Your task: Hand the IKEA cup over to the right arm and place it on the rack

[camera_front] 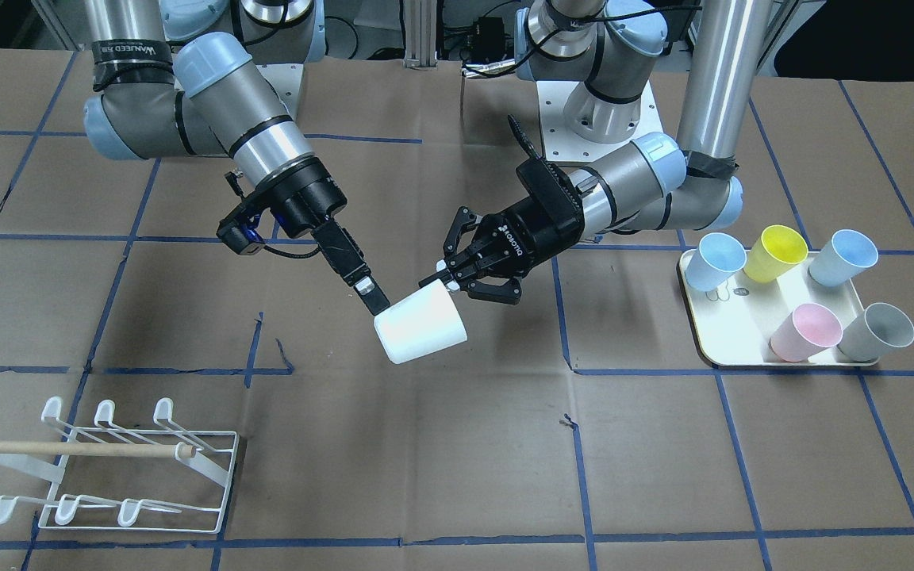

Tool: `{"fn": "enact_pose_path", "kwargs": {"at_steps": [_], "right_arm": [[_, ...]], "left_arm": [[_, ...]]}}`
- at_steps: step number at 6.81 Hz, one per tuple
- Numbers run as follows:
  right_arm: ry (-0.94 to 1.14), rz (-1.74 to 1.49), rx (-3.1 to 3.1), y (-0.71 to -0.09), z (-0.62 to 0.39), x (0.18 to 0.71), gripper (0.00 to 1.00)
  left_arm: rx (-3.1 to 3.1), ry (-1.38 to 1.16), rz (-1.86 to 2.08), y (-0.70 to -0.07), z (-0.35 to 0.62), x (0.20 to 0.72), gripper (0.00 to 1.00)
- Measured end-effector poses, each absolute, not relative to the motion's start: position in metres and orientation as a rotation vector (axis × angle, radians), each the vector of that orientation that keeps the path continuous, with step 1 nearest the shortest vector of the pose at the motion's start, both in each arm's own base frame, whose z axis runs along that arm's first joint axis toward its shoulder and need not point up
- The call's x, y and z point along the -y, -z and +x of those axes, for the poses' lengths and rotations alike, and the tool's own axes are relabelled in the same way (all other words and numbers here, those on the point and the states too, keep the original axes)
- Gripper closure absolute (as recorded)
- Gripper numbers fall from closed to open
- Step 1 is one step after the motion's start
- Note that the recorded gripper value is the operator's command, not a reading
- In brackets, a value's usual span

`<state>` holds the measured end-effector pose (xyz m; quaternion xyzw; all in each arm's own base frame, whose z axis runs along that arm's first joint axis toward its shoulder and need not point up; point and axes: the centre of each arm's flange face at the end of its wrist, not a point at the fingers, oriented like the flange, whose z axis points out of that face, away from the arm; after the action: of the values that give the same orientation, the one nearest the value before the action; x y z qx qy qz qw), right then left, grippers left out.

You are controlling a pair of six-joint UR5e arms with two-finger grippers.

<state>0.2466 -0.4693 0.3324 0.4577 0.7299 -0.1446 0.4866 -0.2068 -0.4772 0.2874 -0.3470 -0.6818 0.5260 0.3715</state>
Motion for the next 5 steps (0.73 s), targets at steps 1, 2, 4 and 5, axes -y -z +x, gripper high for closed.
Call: {"fn": "enact_pose_path", "kwargs": {"at_steps": [1,2,4,5], "right_arm": [[0.348,1.106,-1.778,-0.331,0.251,0.475,0.00],[0.346,1.100,-1.780,-0.330,0.254,0.481,0.00],[0.350,1.092,-1.778,-0.331,0.258,0.491,0.00],[0.353,1.089,-1.776,-0.332,0.258,0.495,0.00]], "left_arm": [[1.748,-1.350,-0.889,-0.288,-0.206,0.477,0.93],[1.748,-1.352,-0.889,-0.289,-0.206,0.477,0.93],[1.748,-1.356,-0.888,-0.291,-0.206,0.477,0.93],[1.748,-1.357,-0.888,-0.291,-0.206,0.477,0.93]]}}
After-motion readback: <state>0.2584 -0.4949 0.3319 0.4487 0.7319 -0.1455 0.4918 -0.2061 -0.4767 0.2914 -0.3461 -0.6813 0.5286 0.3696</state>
